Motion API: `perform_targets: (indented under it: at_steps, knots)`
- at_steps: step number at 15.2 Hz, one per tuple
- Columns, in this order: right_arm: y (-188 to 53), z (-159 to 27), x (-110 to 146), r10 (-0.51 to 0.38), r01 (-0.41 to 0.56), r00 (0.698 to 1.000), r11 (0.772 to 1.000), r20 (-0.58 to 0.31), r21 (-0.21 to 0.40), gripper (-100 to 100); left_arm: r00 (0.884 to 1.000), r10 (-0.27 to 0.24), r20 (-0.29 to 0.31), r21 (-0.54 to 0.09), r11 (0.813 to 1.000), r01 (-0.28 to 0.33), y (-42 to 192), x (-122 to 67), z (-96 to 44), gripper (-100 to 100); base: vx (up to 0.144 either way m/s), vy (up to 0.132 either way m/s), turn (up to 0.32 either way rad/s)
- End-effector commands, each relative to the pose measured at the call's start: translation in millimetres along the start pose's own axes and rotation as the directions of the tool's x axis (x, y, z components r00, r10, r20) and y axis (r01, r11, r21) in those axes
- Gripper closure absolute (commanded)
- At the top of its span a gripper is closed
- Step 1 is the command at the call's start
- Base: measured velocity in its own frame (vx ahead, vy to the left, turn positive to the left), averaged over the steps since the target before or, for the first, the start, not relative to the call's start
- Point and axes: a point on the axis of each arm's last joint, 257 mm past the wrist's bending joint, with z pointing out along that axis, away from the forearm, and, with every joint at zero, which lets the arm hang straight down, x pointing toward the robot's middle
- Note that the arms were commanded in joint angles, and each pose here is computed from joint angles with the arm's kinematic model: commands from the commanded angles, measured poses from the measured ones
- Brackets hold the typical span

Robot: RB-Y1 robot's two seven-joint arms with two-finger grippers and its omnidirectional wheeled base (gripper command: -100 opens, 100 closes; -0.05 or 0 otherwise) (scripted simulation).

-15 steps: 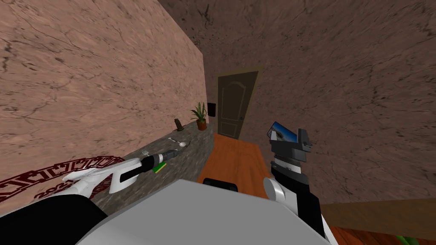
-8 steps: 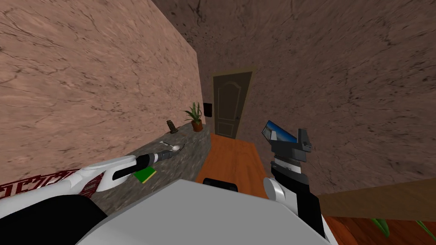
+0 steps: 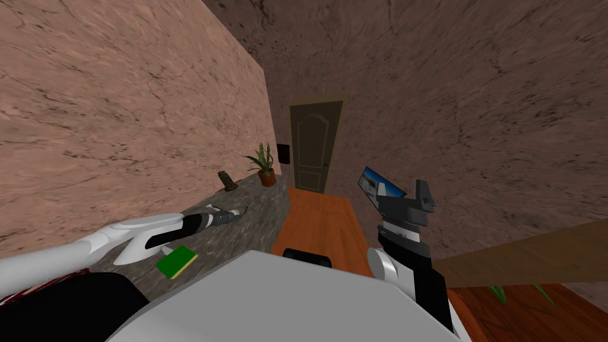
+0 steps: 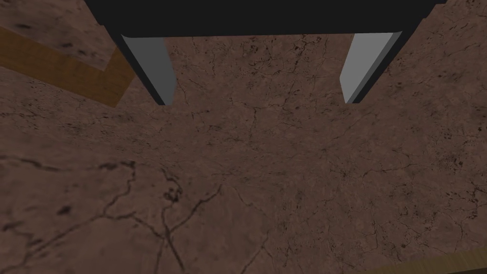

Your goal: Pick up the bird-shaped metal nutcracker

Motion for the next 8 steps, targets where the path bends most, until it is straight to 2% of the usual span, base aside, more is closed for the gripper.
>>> perform_targets:
  at_steps: [1, 2, 3, 6, 7, 8]
  knots:
    - [0, 0.0, 0, 0.0, 0.0, 1.0, 1.0, 0.0, 0.0, 0, 0.999, 0.018, -0.036, -0.018, 1.0, -0.018, 10, 9.2, -4.3, -100, 0.05, -0.034, -0.096]
    - [0, 0.0, 0, 0.0, 0.0, 1.0, 1.0, 0.0, 0.0, 0, 1.0, 0.009, -0.016, -0.009, 1.0, -0.009, 4, 3.6, -1.2, -100, 0.03, -0.019, -0.029]
    - [0, 0.0, 0, 0.0, 0.0, 1.0, 1.0, 0.0, 0.0, 0, 1.0, -0.003, -0.018, -0.021, 1.0, 0.003, 9, 14.3, -0.1, -100, 0.025, -0.002, -0.096]
    - [0, 0.0, 0, 0.0, 0.0, 1.0, 1.0, 0.0, 0.0, 0, 1.0, -0.024, -0.016, -0.036, 0.999, 0.024, 13, 29.3, 2.3, -100, 0.029, 0.016, -0.164]
    - [0, 0.0, 0, 0.0, 0.0, 1.0, 1.0, 0.0, 0.0, 0, 1.0, -0.017, -0.016, -0.03, 0.999, 0.016, 12, 23.7, 1.2, -100, 0.017, 0.014, -0.051]
    - [0, 0.0, 0, 0.0, 0.0, 1.0, 1.0, 0.0, 0.0, 0, 1.0, -0.017, -0.017, -0.031, 0.999, 0.017, 12, 25.0, 1.6, 100, 0.006, 0.006, -0.002]
